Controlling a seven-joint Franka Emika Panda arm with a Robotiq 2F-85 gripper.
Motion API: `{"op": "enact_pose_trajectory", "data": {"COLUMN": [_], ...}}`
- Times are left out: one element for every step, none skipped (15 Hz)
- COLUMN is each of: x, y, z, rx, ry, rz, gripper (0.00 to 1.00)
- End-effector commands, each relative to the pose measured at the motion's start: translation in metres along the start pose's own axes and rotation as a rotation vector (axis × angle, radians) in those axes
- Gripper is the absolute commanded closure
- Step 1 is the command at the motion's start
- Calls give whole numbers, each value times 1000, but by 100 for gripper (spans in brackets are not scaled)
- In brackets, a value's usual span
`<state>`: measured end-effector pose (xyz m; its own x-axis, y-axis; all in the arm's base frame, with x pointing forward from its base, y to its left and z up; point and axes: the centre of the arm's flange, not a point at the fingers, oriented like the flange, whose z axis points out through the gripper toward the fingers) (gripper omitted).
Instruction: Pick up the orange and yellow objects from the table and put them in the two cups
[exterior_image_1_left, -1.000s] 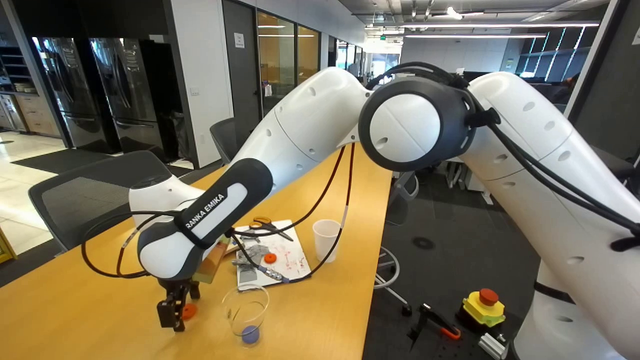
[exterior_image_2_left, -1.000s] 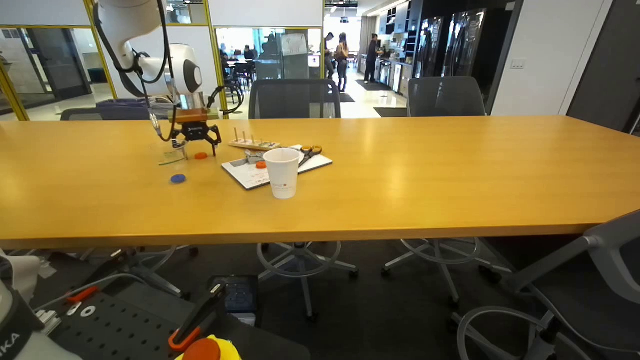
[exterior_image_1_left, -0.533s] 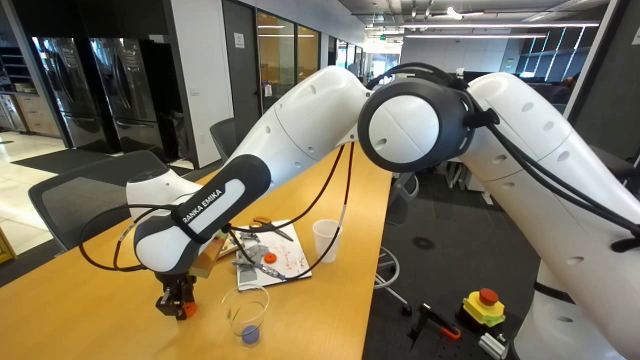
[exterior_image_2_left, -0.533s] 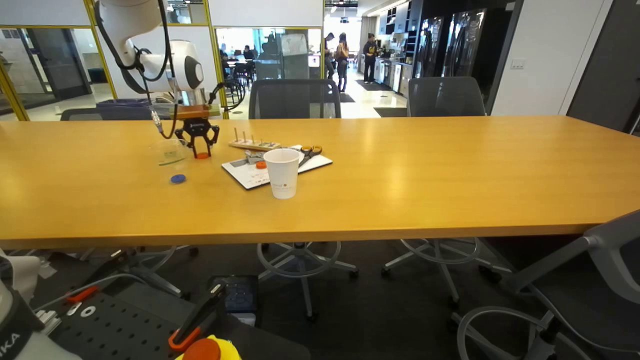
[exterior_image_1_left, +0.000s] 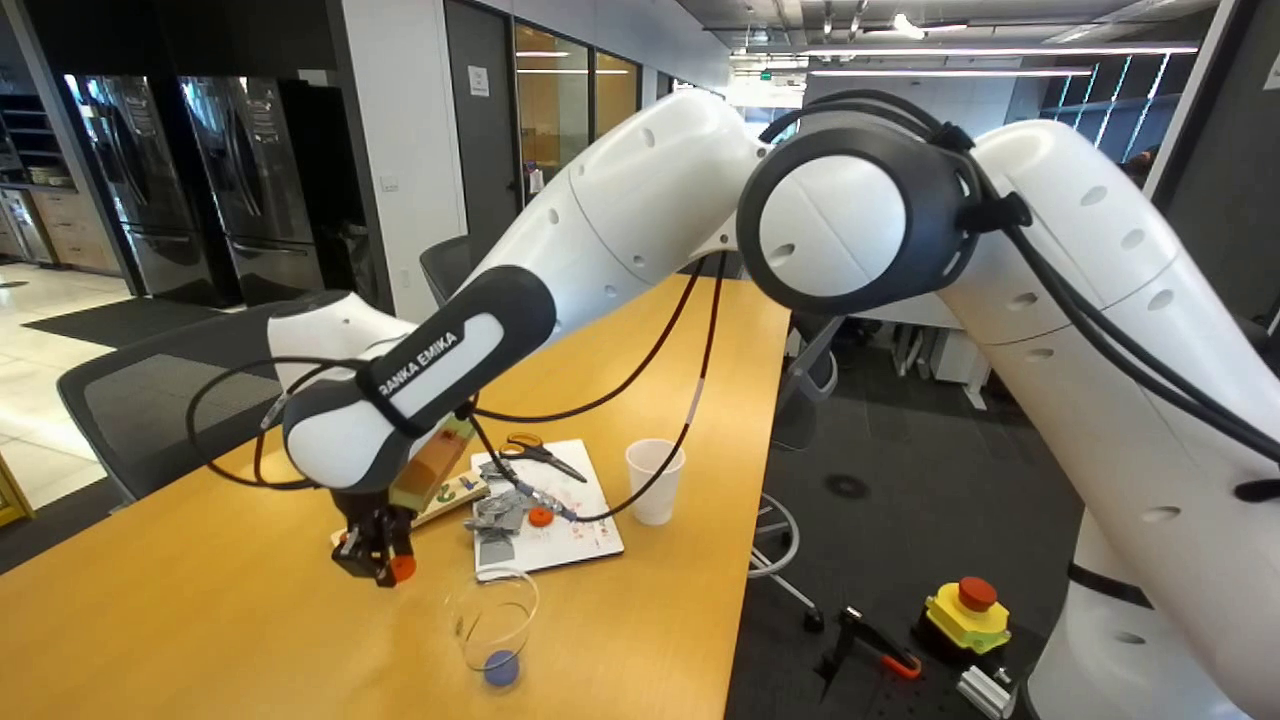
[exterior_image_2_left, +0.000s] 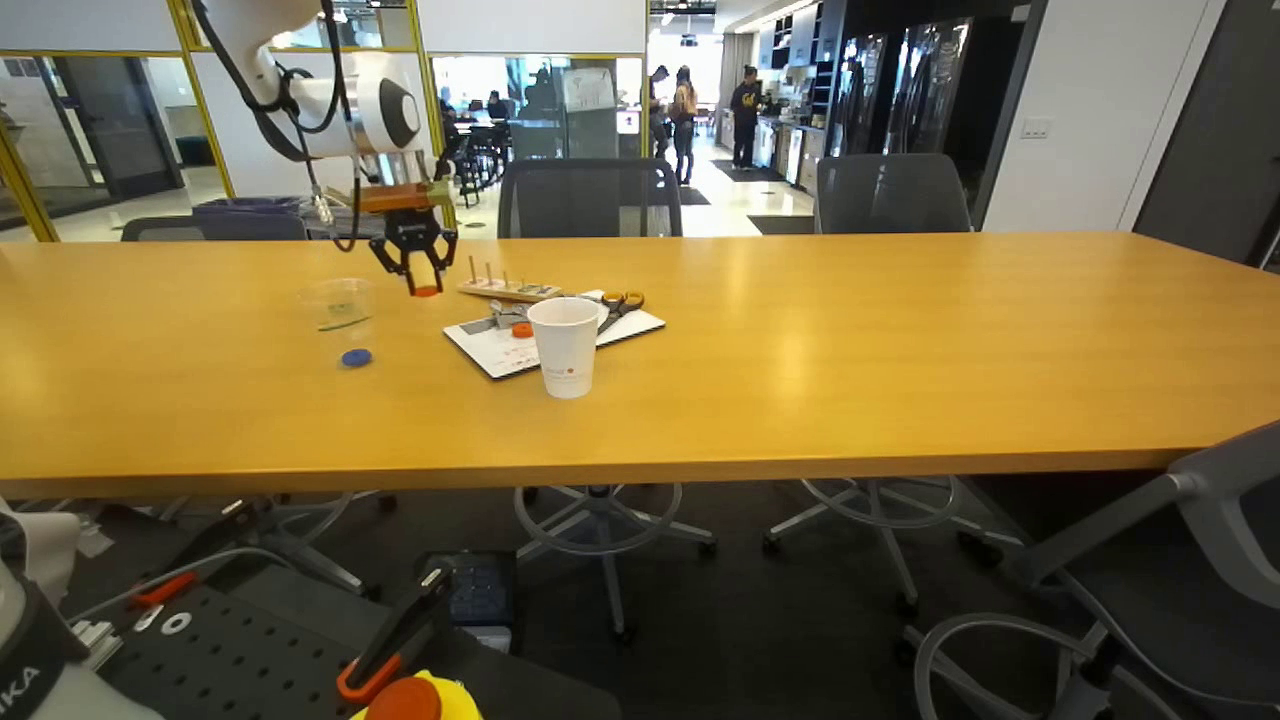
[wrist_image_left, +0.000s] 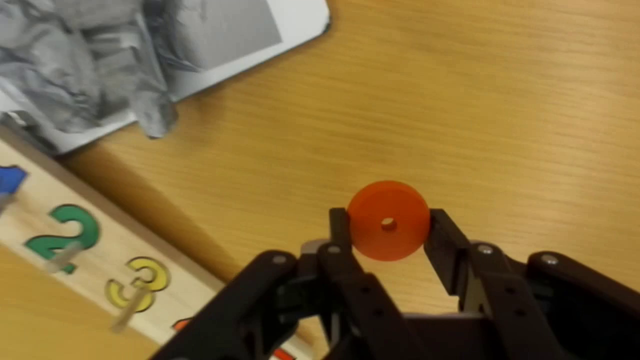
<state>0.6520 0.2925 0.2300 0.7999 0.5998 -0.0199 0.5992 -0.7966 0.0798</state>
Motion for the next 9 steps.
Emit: {"op": "enact_pose_trajectory", "data": {"x": [-51, -63, -76, -90, -105, -122, -139, -157, -177], "y": [35, 48, 61, 73, 87, 101, 115, 129, 142], "z": [-69, -82, -94, -105, -116, -124, -132, -137, -141], "rx": [-36, -46, -53, -62, -67, -70, -69, -69, -67], "ry": [11, 23, 34, 41, 42, 40, 38, 37, 33], "rz": [95, 135, 179, 218, 248, 286, 310, 342, 376], "gripper": [79, 79, 79, 79, 79, 79, 79, 79, 79]}}
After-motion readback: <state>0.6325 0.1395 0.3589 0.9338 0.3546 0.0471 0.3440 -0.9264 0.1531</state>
